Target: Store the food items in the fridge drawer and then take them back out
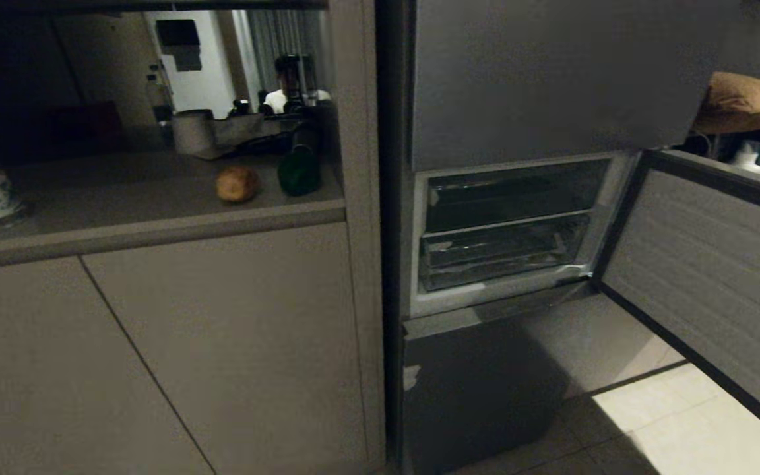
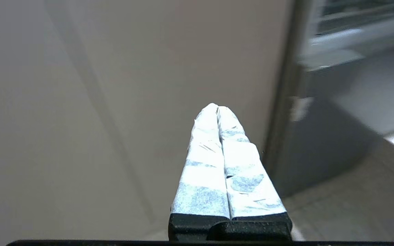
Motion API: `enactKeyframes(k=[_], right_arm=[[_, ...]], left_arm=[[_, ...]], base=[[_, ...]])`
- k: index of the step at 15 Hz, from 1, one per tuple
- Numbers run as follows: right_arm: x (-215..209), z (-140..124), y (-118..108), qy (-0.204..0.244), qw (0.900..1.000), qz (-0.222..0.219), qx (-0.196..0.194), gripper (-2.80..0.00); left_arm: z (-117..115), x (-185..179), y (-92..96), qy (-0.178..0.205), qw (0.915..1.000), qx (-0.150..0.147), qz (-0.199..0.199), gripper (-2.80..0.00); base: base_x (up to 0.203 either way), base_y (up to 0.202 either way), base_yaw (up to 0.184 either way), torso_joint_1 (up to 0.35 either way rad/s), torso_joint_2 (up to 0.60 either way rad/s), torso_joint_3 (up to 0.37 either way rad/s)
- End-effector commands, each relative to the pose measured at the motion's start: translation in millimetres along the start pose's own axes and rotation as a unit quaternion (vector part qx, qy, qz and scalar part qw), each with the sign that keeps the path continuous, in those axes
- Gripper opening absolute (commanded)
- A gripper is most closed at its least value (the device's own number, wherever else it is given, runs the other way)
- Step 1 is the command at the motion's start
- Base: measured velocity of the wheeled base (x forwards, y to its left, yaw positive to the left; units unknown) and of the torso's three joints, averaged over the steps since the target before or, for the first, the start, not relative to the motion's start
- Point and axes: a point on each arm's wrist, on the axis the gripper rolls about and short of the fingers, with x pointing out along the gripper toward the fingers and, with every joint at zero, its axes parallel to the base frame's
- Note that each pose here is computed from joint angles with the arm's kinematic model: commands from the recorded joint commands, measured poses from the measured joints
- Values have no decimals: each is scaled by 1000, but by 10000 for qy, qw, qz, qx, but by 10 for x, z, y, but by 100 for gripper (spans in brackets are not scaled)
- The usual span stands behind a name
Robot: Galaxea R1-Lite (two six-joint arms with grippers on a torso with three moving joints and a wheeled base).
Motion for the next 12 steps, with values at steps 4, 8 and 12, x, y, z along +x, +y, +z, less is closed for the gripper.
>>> enactKeyframes(k=[4, 8, 12], right_arm=[[18, -86, -2, 154, 9999, -4, 0, -280], [18, -86, -2, 154, 9999, -4, 0, -280], [18, -86, -2, 154, 9999, -4, 7, -280]], left_arm=[[3, 1, 2, -5, 9999, -133, 29, -280], [3, 1, 2, -5, 9998, -172, 29, -280], [3, 1, 2, -5, 9998, -172, 29, -280]], base=[[0, -6, 121, 2, 3, 2], [0, 0, 0, 0, 0, 0], [0, 0, 0, -90, 218, 117]])
